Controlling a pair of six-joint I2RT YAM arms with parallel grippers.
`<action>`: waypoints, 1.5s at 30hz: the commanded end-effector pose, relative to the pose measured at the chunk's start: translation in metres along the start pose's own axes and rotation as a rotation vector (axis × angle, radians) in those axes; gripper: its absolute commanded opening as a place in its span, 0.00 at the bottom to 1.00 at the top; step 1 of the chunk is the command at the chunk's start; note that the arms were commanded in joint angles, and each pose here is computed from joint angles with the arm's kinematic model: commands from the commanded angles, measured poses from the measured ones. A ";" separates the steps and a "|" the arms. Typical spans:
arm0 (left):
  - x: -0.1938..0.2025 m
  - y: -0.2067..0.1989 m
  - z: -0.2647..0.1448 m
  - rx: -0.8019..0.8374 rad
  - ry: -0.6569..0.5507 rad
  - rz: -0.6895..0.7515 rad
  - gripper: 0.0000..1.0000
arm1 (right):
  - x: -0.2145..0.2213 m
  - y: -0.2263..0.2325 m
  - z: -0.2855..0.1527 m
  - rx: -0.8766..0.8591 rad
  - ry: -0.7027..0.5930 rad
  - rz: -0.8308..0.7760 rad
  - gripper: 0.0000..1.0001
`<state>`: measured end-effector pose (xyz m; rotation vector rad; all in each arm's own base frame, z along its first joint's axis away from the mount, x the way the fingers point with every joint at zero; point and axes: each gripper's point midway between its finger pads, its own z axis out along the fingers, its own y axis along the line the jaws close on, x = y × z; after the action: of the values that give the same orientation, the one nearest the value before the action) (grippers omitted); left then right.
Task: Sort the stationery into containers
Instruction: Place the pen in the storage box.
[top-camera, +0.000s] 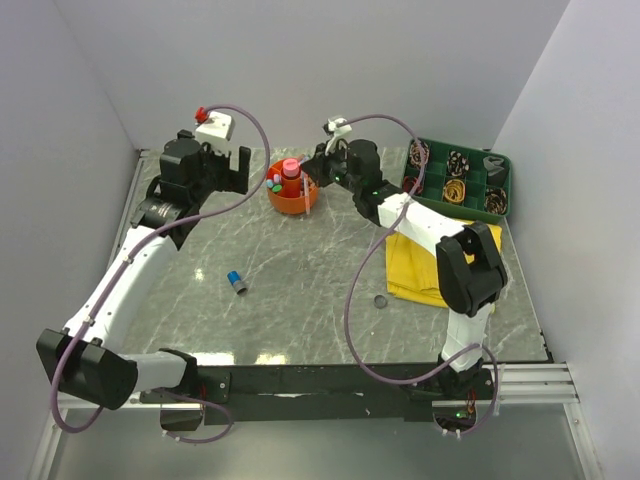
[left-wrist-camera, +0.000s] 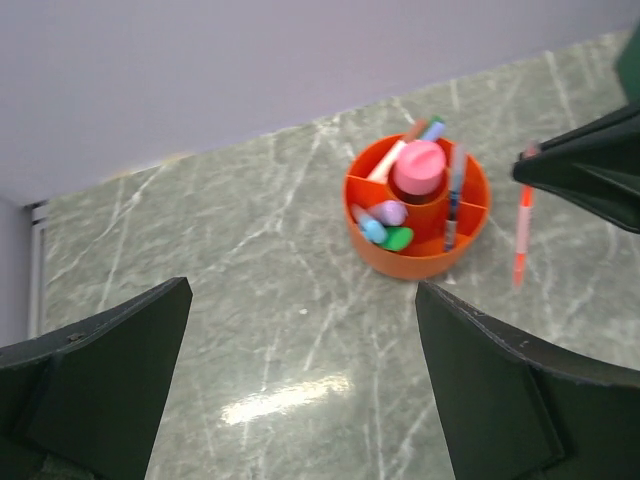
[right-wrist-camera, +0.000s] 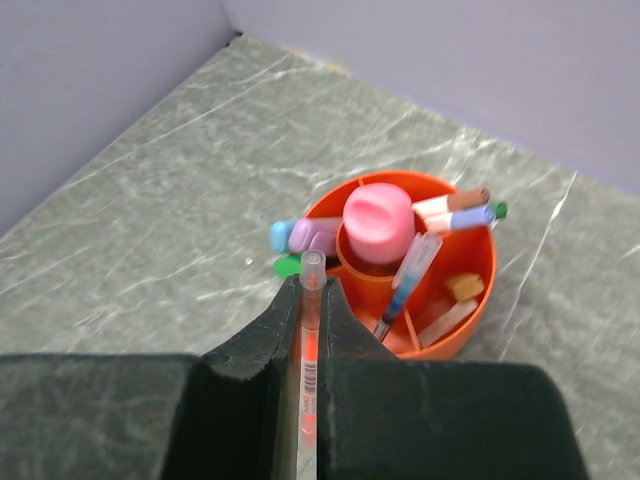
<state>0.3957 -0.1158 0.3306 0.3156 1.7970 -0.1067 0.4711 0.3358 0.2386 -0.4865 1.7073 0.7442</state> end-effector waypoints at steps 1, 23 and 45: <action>0.004 0.016 0.000 -0.069 -0.018 -0.018 0.99 | -0.053 0.003 0.014 -0.005 -0.186 -0.105 0.00; 0.038 0.015 0.014 -0.052 0.084 -0.048 0.99 | -0.026 -0.028 0.080 0.071 -0.124 -0.067 0.00; 0.059 0.033 -0.005 -0.149 0.147 -0.158 1.00 | -0.026 -0.012 0.036 0.107 -0.044 -0.063 0.51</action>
<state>0.3948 -0.0840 0.2586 0.1361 2.0026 -0.0497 0.5242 0.3617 0.1866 -0.4604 1.7724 0.6283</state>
